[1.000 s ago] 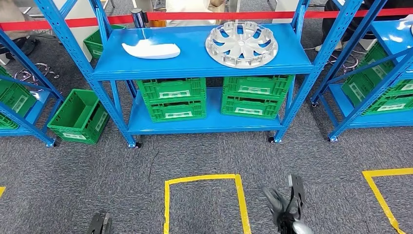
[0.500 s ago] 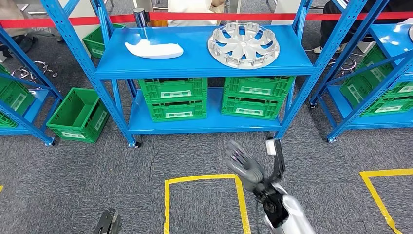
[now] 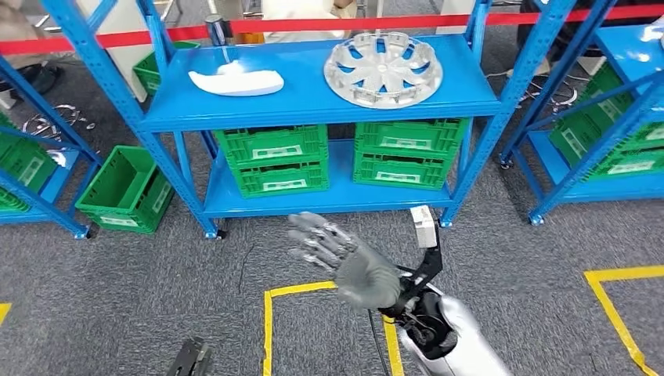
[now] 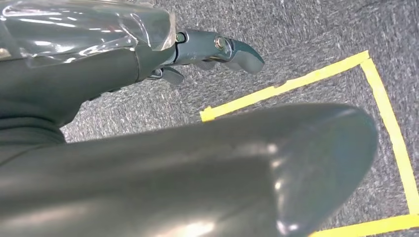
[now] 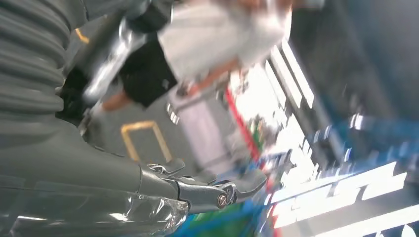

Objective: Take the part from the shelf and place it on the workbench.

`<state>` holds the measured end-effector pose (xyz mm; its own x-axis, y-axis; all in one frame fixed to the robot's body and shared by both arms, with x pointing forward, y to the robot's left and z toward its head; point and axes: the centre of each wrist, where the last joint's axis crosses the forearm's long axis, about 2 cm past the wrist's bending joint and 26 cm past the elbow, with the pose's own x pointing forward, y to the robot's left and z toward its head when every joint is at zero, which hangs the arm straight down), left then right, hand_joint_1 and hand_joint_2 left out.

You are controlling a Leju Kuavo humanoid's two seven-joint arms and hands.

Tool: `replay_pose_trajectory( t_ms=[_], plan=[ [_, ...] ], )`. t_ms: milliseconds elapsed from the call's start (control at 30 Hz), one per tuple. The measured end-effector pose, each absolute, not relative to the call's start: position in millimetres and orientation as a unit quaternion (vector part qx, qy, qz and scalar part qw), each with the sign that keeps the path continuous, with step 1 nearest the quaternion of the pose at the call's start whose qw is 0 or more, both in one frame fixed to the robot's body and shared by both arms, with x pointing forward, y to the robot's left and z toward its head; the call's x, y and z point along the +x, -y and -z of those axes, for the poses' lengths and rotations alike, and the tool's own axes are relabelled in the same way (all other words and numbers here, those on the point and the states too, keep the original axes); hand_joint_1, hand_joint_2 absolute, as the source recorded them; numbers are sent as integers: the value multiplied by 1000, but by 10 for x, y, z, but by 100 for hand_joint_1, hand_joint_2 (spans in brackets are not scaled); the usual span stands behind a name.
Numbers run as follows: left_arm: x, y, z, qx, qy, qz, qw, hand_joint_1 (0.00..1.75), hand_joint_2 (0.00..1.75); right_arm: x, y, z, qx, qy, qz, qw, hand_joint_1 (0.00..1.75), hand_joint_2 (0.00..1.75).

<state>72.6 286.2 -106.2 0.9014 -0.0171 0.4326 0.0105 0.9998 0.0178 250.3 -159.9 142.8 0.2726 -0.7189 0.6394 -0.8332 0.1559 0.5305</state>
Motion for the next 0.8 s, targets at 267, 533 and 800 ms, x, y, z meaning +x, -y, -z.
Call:
replay_pose_trajectory(
  t_ms=[267,533,800],
  plan=[
    [707,-2858,1064,54,241,14,969,0,0,2407,1500,-1537,629,570,-113,517,0,0],
    [766,-2805,1052,4,243,19,970,0,0,2372,1522,-1615,682,515,-135,502,0,0],
    [769,-2787,1050,4,251,23,968,0,0,2331,1534,-1591,693,505,-161,489,0,0]
  ],
)
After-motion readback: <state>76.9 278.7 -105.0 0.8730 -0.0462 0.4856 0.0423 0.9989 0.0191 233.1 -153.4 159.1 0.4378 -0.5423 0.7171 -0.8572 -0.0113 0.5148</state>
